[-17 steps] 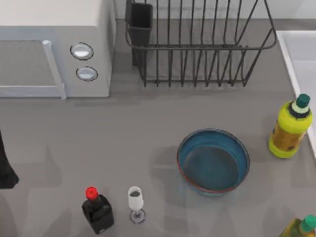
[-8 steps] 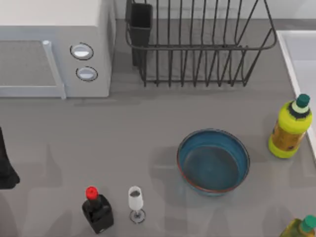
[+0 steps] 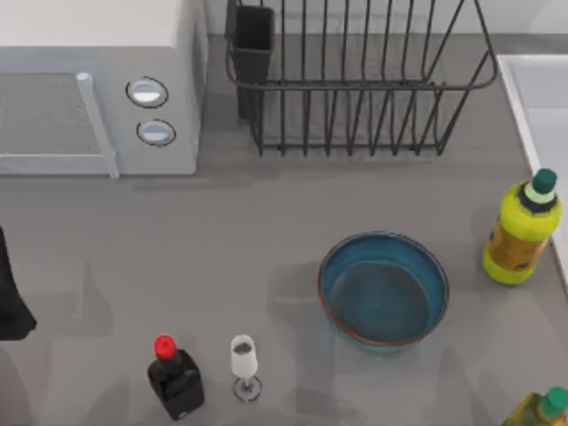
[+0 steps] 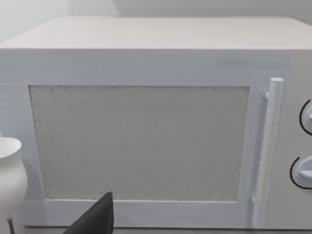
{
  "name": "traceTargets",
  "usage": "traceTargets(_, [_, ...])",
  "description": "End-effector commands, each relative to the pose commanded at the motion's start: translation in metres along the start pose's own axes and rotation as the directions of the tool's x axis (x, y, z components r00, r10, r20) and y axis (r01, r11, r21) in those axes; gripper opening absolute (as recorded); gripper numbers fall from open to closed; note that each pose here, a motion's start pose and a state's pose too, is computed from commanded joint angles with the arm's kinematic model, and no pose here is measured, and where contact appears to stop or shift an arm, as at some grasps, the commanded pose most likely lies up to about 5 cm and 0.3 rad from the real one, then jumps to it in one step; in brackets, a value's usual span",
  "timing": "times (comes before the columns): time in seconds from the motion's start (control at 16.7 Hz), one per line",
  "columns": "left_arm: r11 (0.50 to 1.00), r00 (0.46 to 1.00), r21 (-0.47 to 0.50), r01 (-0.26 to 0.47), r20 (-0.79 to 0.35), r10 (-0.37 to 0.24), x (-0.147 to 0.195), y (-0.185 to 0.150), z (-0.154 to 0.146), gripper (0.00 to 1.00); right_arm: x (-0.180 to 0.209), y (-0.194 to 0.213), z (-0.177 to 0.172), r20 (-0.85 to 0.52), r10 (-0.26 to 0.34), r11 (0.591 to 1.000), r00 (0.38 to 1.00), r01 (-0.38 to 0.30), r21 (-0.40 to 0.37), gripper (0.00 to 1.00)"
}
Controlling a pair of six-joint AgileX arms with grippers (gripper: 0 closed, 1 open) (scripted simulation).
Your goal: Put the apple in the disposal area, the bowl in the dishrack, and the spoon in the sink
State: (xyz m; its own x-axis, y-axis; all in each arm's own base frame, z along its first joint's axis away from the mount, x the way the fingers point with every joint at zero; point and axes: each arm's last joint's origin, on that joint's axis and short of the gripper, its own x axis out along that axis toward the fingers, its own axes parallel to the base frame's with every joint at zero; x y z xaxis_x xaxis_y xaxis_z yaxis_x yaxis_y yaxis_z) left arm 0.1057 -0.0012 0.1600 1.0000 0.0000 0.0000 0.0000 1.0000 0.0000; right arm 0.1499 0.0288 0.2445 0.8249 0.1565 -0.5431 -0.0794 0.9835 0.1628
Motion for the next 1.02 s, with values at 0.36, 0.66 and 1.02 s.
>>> traceTargets(0.36, [1.0, 1.0, 0.0, 0.0, 0.0, 0.0, 0.0, 0.0, 0.0, 1.0, 0.064, 0.051, 0.055, -0.494, -0.023, 0.999, 0.869, 0.041, 0.026, 1.0])
traceTargets(0.66, [1.0, 1.0, 0.0, 0.0, 0.0, 0.0, 0.0, 0.0, 0.0, 1.0, 0.121, 0.097, 0.064, -0.734, -0.099, 0.993, 0.672, 0.115, -0.029, 1.0])
traceTargets(1.02, [1.0, 1.0, 0.0, 0.0, 0.0, 0.0, 0.0, 0.0, 0.0, 1.0, 0.154, 0.123, 0.058, -0.824, -0.163, 0.983, 0.543, 0.165, -0.086, 1.0])
